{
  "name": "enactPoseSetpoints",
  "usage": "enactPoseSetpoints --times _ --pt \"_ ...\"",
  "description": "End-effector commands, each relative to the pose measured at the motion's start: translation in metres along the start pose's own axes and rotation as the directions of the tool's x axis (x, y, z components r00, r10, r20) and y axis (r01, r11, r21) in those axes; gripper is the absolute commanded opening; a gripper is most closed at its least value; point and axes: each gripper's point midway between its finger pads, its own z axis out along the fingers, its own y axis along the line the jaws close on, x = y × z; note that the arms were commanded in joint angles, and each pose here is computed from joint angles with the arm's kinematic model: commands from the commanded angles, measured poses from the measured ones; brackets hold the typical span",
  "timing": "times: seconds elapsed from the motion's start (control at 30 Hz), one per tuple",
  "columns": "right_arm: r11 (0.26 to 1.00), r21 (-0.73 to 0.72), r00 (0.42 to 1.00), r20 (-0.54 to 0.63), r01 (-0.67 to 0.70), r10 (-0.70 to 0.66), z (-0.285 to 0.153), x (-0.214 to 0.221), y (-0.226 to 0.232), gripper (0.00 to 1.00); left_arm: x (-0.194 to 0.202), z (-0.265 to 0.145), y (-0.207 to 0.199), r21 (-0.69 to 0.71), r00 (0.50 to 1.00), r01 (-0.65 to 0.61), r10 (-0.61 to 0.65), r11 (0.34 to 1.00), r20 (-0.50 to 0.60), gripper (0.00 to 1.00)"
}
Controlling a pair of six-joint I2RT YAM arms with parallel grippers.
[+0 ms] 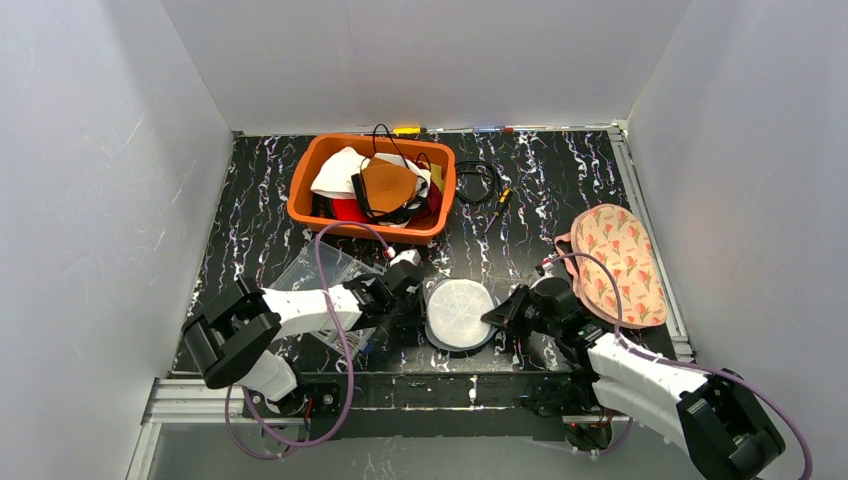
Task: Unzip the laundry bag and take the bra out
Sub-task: Close the laundry bag at the center of the board, then reset both arms
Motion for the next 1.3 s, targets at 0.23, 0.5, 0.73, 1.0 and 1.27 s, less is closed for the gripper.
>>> enactPoseSetpoints --times 0.23,0.5,0.73,1.0,1.27 --pt "0.990 0.105 0.995 -0.009 0.099 -0.099 0.005 0.003 -0.016 0.36 0.005 -0.032 0.015 -0.063 1.000 0.021 -0.022 0.998 -0.007 0.38" --pt "0.985 0.139 0.995 -0.022 0.104 -0.102 0.009 0.005 -0.024 0.42 -0.006 -0.073 0.026 -0.140 0.999 -0.018 0.023 0.990 0.037 0.47" --pt "0.983 0.137 0.993 -0.014 0.119 -0.118 0.008 0.001 -0.019 0.46 -0.046 -0.110 -0.014 -0.006 0.980 -0.061 0.062 0.998 0.187 0.47" --pt "0.974 0.148 0.983 0.041 0.172 -0.180 -0.015 -0.017 0.006 0.73 -0.058 -0.097 -0.088 0.235 0.980 -0.164 0.131 0.958 0.149 0.46" --pt "0.956 0.187 0.968 0.074 0.224 -0.241 -0.037 -0.029 0.014 0.86 -0.055 -0.084 -0.094 0.259 0.985 -0.148 0.118 0.954 0.126 0.46"
